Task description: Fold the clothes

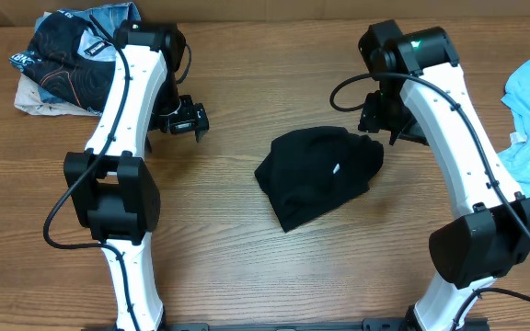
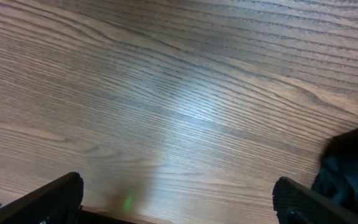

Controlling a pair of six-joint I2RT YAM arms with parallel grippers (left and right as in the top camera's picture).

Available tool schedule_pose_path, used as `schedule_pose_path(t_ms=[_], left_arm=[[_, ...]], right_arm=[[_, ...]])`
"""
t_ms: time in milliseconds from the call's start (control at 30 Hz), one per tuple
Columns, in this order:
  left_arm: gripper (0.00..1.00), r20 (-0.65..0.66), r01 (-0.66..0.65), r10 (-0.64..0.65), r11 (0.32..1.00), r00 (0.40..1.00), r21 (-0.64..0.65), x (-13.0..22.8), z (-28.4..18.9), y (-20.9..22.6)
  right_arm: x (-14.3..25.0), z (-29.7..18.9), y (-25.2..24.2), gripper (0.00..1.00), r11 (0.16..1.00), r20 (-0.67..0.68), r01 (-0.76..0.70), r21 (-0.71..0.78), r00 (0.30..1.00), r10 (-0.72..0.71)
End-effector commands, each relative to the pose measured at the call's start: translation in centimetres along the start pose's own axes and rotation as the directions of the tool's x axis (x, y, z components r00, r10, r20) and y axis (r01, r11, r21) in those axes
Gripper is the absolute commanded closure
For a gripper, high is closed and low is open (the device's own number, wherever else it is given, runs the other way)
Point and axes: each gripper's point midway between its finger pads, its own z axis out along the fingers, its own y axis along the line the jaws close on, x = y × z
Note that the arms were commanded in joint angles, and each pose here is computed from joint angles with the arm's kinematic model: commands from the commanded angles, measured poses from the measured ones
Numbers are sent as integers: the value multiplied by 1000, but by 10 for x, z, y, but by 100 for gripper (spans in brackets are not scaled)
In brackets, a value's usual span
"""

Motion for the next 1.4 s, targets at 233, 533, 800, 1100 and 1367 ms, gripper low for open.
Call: schedule_pose_path(t_ms=[233, 533, 800, 1100, 1367], left_arm=[[0, 59, 3, -4, 1000, 998, 11, -2, -12, -3], [0, 62, 12, -12, 1000, 998, 14, -4, -12, -1], [0, 57, 11, -11, 1000, 998, 11, -3, -11, -1], [0, 58, 11, -11, 1000, 998, 12, -3, -11, -1], [0, 55, 10, -11, 1000, 998, 10, -2, -11, -1]], right_arm=[[63, -37, 94, 15, 749, -31, 411, -519, 867, -498], [128, -36, 119, 11, 668, -14, 636, -386, 720, -694], [147, 9, 139, 12, 695, -14, 664, -275, 720, -694], [146, 29, 154, 35, 688, 17, 666, -288, 722, -691], [147, 42, 159, 41, 688, 24, 665, -290, 723, -690]])
